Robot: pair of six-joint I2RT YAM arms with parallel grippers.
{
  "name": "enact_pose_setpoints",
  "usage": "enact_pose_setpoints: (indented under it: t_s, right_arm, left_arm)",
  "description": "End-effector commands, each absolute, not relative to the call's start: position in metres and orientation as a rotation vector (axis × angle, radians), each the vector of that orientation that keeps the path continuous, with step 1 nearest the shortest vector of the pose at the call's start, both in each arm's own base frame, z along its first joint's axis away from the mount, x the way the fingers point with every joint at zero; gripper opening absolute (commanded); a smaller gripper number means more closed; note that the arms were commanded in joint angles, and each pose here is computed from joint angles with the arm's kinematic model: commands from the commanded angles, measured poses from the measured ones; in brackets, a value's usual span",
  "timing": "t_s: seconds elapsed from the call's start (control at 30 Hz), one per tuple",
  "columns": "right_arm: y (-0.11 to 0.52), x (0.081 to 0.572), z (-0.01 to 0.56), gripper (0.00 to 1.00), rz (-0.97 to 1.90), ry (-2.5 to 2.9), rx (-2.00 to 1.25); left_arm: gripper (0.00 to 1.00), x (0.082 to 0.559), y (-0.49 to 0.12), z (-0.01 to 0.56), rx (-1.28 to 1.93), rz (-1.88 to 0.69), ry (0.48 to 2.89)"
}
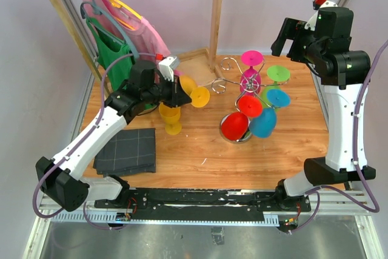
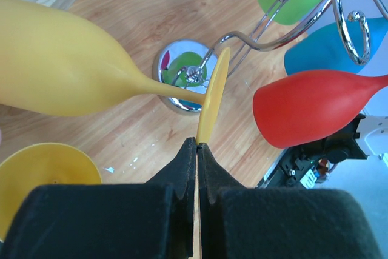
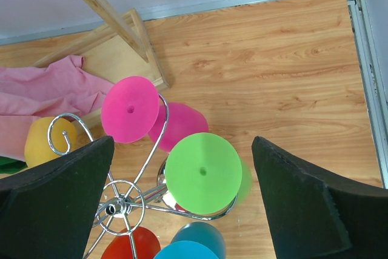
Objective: Take the wine glass off the wine glass rack
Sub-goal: Place the wine glass at the center of the board.
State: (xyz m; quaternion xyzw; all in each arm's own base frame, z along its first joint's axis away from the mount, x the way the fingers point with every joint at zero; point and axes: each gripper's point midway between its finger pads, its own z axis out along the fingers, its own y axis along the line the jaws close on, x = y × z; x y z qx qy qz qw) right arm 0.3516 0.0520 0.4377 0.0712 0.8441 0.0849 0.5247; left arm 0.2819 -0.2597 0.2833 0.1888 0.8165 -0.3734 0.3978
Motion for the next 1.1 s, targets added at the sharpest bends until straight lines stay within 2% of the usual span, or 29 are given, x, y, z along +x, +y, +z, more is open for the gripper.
enact_pose_setpoints:
  t_s: [0.0, 0.53, 1.07]
  right_arm:
    - [0.053, 0.341, 0.448, 0.99, 0.197, 1.990, 0.151]
    - [0.051, 0.333, 0.443, 0.99, 0.191, 1.991, 0.157]
    - [0.050, 0.328, 0.439, 0.99, 0.192, 1.995, 0.161]
  left_arm:
    - [0.00, 0.274, -0.262, 0.282, 0.503, -0.991, 2.070]
    - [0.00, 0.249, -0.265, 0.270, 0.572, -1.088, 2.109]
    - [0.00, 0.216, -0.272, 0.302, 0.748, -1.238, 1.940]
